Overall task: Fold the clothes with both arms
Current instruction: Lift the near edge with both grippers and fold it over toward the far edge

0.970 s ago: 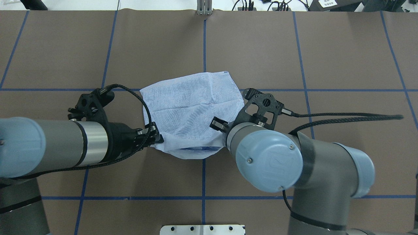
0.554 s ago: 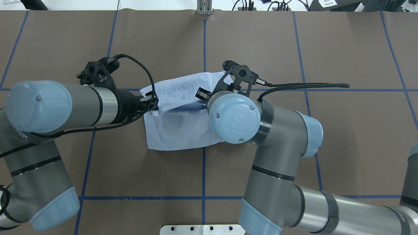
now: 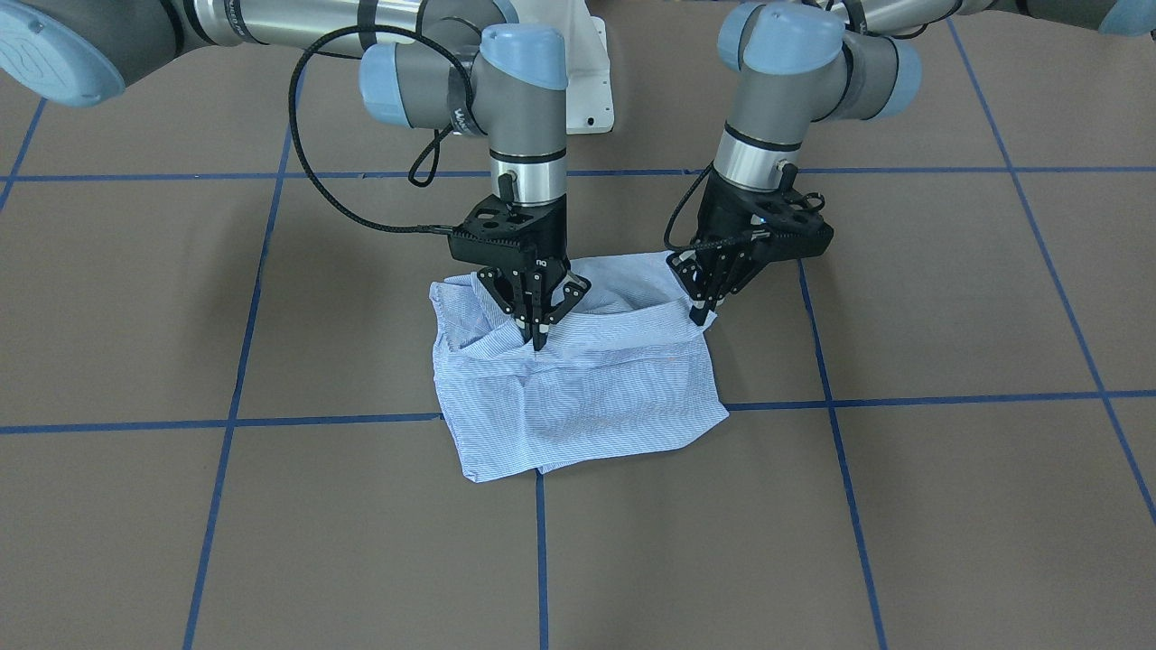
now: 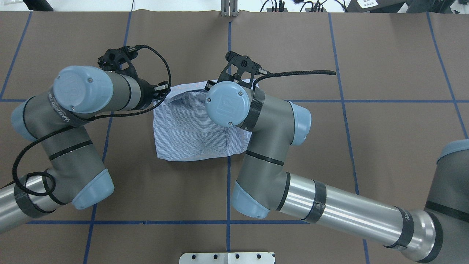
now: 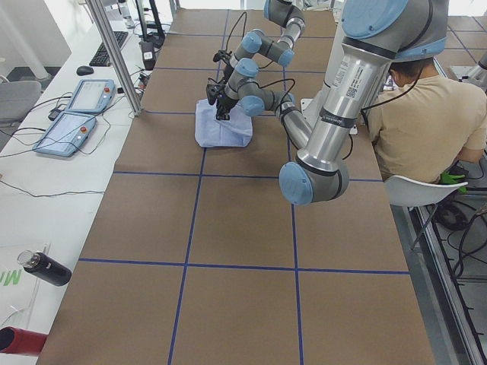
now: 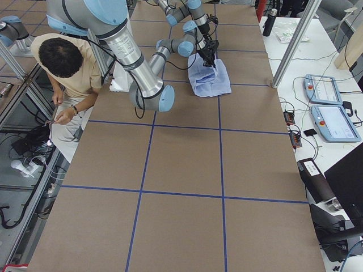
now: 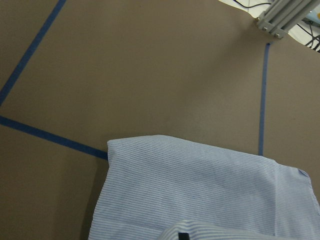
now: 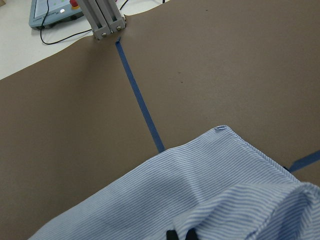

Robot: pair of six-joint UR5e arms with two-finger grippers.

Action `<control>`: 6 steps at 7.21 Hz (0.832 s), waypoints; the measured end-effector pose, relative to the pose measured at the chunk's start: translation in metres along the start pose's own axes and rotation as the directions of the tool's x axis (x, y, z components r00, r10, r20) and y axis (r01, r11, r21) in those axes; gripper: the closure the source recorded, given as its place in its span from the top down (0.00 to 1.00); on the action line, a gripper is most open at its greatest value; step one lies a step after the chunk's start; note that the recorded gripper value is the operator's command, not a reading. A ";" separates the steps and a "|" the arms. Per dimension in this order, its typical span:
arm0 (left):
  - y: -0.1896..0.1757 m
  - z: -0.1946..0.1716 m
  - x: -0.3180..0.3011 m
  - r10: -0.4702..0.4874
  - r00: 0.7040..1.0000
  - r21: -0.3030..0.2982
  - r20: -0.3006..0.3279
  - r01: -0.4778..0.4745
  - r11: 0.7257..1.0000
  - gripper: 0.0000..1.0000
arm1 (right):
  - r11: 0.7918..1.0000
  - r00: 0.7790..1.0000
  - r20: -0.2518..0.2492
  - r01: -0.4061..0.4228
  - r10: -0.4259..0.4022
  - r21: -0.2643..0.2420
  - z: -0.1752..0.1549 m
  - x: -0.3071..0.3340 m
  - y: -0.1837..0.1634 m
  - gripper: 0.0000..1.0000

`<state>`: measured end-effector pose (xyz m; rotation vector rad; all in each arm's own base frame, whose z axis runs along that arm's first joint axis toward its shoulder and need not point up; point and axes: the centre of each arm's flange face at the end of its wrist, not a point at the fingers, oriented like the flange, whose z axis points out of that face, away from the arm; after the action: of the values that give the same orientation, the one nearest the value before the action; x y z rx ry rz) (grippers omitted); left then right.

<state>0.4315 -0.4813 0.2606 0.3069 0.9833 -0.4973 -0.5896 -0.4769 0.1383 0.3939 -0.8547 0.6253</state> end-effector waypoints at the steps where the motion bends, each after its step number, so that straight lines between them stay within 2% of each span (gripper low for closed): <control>1: -0.003 0.018 -0.003 0.005 1.000 0.013 0.009 -0.005 1.000 0.00 | 1.000 1.000 -0.006 0.028 -0.028 0.002 0.011 -0.007 0.002 0.00; 2: -0.005 0.034 -0.005 0.016 1.000 0.020 0.020 -0.017 1.000 0.00 | 0.999 0.999 -0.012 0.051 -0.051 0.002 0.020 -0.010 0.003 0.02; 3: -0.008 0.046 -0.004 0.029 0.999 0.022 0.032 -0.029 0.999 0.00 | 0.998 0.998 -0.015 0.062 -0.062 0.000 0.027 -0.011 0.003 0.27; 4: -0.009 0.057 -0.001 0.034 0.999 0.023 0.038 -0.035 0.999 0.24 | 0.998 0.997 -0.020 0.070 -0.070 -0.002 0.031 -0.013 0.005 0.67; 5: -0.010 0.066 -0.001 0.038 0.999 0.026 0.035 -0.038 0.999 0.98 | 0.997 0.996 -0.029 0.079 -0.079 -0.003 0.037 -0.018 0.006 1.00; 6: -0.012 0.073 -0.002 0.057 0.998 0.033 0.030 -0.058 0.998 1.00 | 0.996 0.996 -0.042 0.085 -0.085 -0.001 0.043 -0.027 0.006 1.00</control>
<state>0.4764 -0.5246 0.2999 0.3568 0.9359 -0.4653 -0.6310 -0.5057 0.1434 0.4143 -0.7938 0.5537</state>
